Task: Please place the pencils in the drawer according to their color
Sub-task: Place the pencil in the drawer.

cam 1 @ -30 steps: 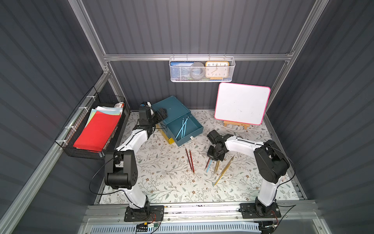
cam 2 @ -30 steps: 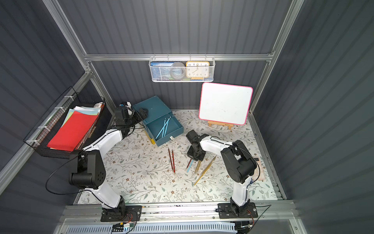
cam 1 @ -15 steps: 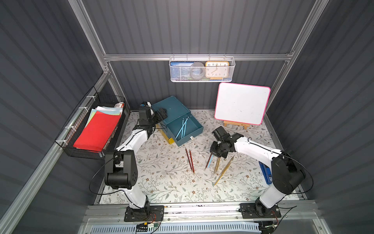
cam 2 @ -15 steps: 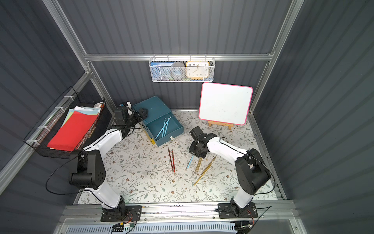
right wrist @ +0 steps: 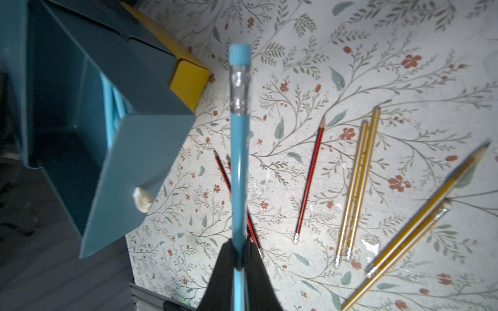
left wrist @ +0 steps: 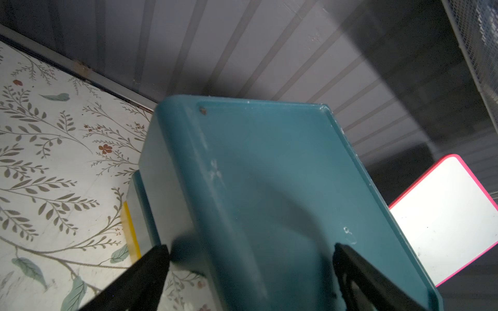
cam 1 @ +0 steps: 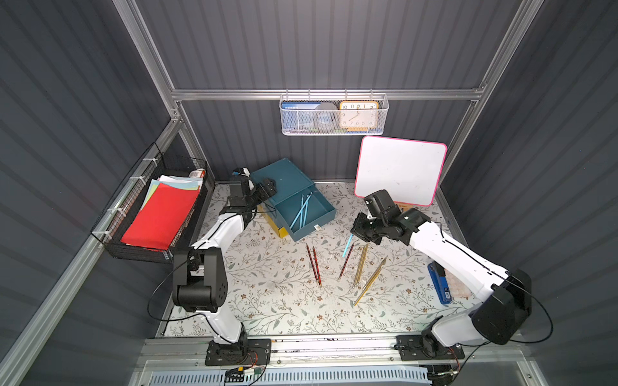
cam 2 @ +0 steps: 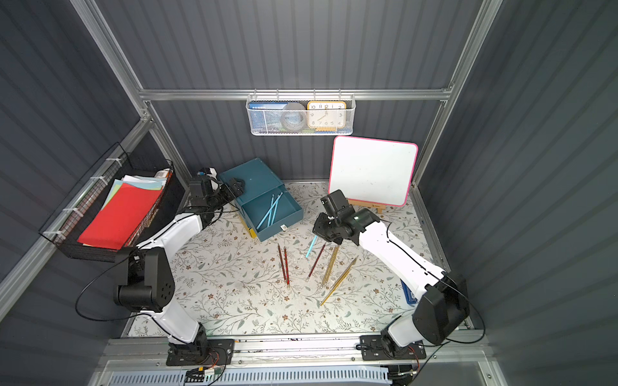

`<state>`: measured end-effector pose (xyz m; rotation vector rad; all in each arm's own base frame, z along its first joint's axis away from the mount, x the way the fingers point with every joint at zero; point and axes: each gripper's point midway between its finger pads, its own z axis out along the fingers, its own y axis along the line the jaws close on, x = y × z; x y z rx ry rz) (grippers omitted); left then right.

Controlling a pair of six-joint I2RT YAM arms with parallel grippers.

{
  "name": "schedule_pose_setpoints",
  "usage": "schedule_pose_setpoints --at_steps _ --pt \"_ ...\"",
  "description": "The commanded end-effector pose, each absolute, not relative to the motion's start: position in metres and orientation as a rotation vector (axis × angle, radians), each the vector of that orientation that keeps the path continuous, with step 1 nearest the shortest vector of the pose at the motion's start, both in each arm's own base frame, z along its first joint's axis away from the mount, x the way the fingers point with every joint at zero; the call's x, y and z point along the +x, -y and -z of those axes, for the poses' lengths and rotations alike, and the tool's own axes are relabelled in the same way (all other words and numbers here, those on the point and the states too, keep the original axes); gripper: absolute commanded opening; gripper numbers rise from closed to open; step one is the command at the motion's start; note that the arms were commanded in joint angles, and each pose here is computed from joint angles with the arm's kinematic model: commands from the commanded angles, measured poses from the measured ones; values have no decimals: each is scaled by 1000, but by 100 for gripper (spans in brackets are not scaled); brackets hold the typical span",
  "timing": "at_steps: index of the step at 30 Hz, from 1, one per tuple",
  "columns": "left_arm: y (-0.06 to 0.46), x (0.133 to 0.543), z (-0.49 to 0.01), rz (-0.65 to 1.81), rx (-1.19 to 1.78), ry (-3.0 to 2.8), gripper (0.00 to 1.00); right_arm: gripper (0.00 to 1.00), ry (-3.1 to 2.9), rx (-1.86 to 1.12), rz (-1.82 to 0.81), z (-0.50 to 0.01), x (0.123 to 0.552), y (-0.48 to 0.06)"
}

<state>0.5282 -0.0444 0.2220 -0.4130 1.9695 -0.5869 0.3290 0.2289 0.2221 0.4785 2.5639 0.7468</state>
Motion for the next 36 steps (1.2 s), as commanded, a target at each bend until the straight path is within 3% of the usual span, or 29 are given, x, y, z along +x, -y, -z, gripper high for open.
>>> schedule_pose_setpoints --at_steps 1,14,36 --pt "57 529 -220 610 -385 -1979 100 0 -2519 454 -801 -249 333 -233" --pt "56 530 -216 607 -391 -1985 100 0 -2422 403 -973 -289 388 -290" --pt "58 531 -216 608 -381 -1988 100 0 -2480 350 -1004 -252 436 -384"
